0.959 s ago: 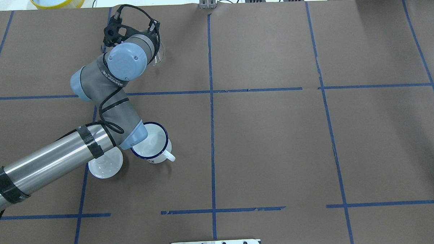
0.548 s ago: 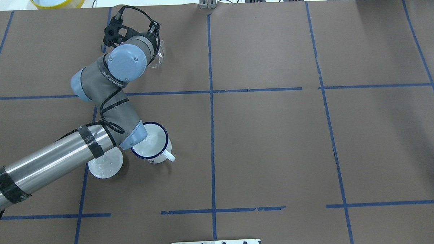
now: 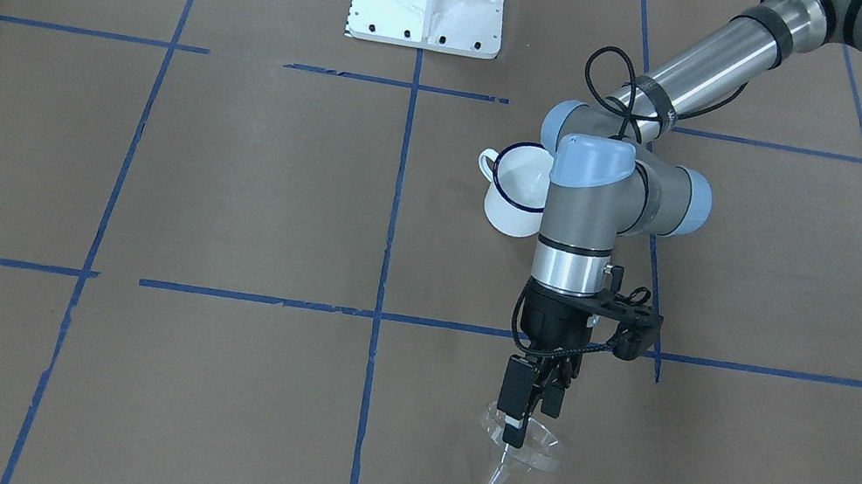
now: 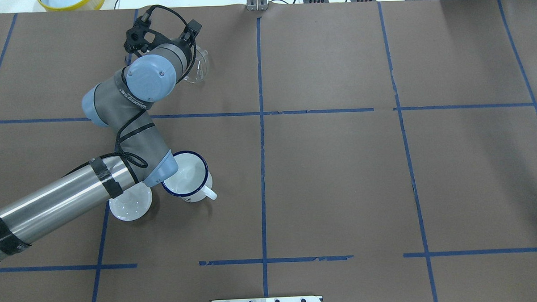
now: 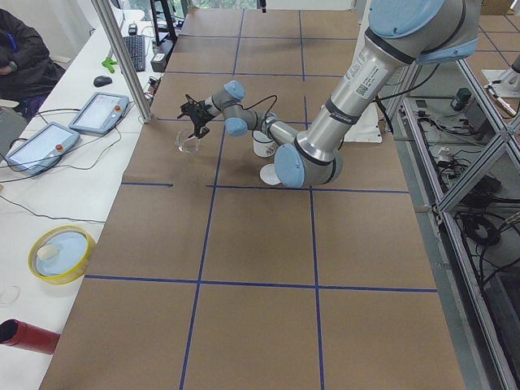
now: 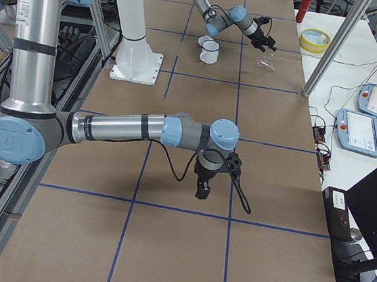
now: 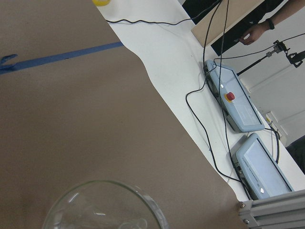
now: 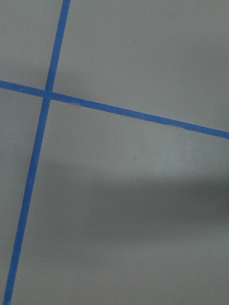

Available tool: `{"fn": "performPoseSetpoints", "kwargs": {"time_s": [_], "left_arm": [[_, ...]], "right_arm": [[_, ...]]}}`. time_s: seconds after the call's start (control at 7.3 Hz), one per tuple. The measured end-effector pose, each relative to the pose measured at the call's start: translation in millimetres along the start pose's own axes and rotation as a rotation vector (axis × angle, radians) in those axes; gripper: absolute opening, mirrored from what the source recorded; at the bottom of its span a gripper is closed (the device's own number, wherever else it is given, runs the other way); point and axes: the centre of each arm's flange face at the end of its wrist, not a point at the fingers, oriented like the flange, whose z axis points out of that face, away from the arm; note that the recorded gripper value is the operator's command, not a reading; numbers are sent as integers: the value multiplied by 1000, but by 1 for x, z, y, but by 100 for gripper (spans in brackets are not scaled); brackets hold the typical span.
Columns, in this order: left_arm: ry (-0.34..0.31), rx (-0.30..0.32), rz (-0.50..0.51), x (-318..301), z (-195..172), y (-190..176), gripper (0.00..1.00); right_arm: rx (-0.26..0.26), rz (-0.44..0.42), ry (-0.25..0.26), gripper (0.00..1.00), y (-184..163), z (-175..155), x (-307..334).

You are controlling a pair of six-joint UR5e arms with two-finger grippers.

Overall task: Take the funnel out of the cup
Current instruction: 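Lift the funnel out of the mug with the left gripper, set it farther away, then release the funnel and move the left gripper toward the white lid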

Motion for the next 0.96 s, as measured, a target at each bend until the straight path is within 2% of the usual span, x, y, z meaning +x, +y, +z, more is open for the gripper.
{"fn": "performPoseSetpoints", "kwargs": {"time_s": [0.27, 0.41, 0.68, 0.96], "left_arm": [[16, -171, 204, -10, -56, -23, 100], [5, -248, 337, -17, -96, -40, 100], [-77, -377, 573, -31, -174, -74, 98], [-163, -459, 763, -62, -230, -104, 98]], "right_arm": [[-1, 1, 0, 100, 0, 0, 0], [-1, 1, 0, 100, 0, 0, 0], [0, 0, 0, 100, 0, 0, 0], [0, 0, 0, 100, 0, 0, 0]]}}
